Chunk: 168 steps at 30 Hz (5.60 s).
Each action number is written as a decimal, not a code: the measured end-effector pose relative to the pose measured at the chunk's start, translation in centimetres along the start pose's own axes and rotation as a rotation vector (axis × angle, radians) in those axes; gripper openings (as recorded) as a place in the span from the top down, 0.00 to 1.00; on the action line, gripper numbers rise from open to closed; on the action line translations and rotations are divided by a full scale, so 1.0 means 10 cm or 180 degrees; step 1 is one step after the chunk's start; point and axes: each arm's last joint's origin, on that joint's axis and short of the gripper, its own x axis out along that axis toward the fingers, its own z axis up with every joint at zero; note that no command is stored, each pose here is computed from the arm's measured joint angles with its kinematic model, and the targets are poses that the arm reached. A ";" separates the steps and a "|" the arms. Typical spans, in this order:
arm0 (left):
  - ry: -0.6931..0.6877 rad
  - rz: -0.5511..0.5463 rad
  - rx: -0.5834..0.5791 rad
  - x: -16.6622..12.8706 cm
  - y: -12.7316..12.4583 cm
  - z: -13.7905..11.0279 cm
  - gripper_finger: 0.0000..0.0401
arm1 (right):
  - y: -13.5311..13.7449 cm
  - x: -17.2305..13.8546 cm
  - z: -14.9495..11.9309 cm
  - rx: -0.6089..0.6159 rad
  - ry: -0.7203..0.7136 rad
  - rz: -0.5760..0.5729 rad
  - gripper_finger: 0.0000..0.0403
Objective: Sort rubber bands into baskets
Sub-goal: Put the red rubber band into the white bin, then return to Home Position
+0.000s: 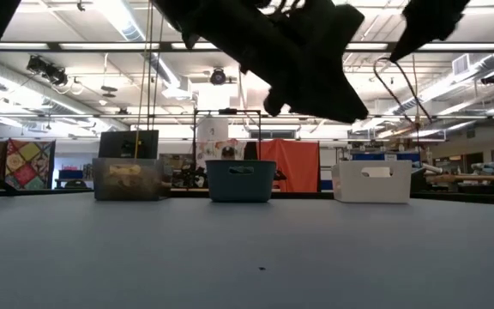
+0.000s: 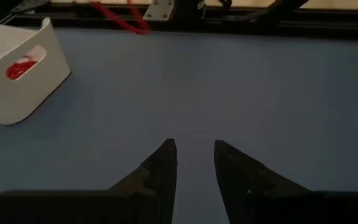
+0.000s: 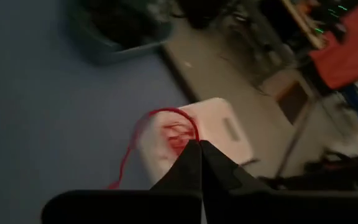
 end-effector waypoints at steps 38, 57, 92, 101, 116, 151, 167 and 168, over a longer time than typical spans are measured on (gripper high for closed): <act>0.0001 0.0001 0.0032 0.21 -0.04 -0.20 0.72 | -0.78 1.83 -0.22 0.1022 0.0640 -0.0414 0.89; -0.0386 0.0239 0.0021 0.24 0.10 -0.06 0.72 | -0.67 1.68 -0.10 0.1511 0.0035 0.0395 0.53; -0.0424 -0.0112 0.0141 -1.23 0.52 0.45 0.97 | -0.13 0.30 -0.60 0.1228 -0.2121 0.2839 0.99; -0.1132 -0.0206 -0.0125 -1.92 0.79 -0.30 0.98 | 0.08 0.40 -0.63 0.1216 -0.2083 0.3009 0.99; -0.1575 -0.0342 -0.0344 -2.39 1.02 -1.11 0.98 | 0.28 0.40 -0.45 0.0554 -0.2584 0.3171 0.99; -0.1284 -0.0295 -0.0389 -2.86 1.20 -1.44 0.98 | -0.23 0.18 -1.11 0.0791 -0.2923 0.3182 0.99; -0.1320 -0.0153 -0.0354 -2.86 1.21 -1.43 0.98 | -0.20 0.42 -1.17 0.0942 -0.3149 0.3095 0.99; -0.1317 -0.0153 -0.0356 -2.86 1.21 -1.43 0.98 | -0.21 0.43 -1.16 0.0944 -0.3150 0.3107 0.99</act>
